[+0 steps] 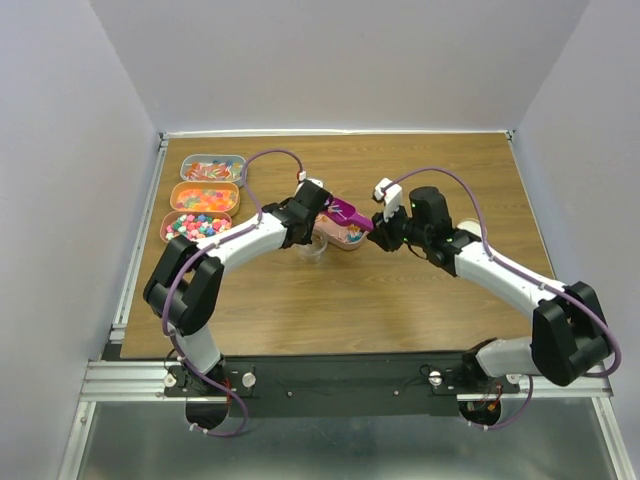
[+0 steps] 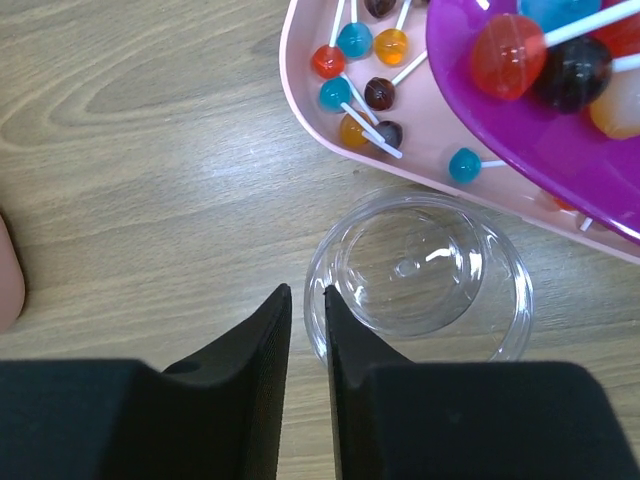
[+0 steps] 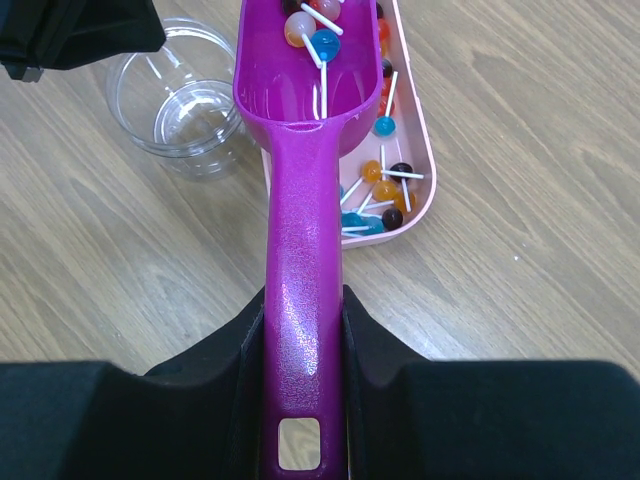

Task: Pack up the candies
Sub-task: Move the packing bottle to the center of the board, then place the fake candies in the packing bottle.

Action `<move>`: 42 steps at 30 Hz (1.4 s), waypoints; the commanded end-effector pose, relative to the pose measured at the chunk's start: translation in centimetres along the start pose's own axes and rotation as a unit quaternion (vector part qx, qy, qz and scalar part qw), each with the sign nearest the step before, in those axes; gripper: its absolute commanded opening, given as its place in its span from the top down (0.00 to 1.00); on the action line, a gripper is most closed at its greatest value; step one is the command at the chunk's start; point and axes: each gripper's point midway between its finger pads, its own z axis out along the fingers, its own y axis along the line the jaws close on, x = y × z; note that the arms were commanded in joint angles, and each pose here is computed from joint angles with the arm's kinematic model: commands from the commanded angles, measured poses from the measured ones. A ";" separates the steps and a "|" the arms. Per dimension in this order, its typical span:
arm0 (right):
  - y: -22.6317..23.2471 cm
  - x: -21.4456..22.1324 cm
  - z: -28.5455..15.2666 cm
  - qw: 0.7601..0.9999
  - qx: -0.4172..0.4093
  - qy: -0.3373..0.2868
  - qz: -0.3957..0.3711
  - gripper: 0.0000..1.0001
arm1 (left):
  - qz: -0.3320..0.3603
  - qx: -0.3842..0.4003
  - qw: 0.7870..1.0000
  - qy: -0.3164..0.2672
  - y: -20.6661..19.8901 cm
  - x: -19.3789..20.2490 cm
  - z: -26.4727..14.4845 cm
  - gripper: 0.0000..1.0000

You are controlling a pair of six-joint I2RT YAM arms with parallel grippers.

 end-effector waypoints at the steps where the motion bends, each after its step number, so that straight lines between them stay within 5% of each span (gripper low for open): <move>1: 0.5 -1.6 -0.9 0.999 -0.010 -0.035 0.004 0.99 | -0.022 0.016 0.999 -0.024 0.5 -1.9 -1.1 0.71; 10: 1.3 -2.3 -1.6 0.999 -0.025 -0.045 0.011 0.99 | -0.072 0.043 0.990 -0.113 5.6 -7.8 -6.9 0.41; 17: 2.7 -1.6 -2.4 0.998 -0.056 -0.012 0.018 0.99 | -0.098 0.003 0.980 -0.174 11.0 -9.8 -8.6 0.07; 29: 5.7 -1.2 -3.2 0.994 -0.097 0.043 0.003 0.99 | -0.131 -0.027 0.952 -0.276 15.4 -9.4 -10.6 0.04; 42: 6.5 0.6 -2.4 0.988 -0.085 0.126 -0.009 0.99 | -0.134 -0.047 0.949 -0.281 16.5 -9.0 -11.2 0.04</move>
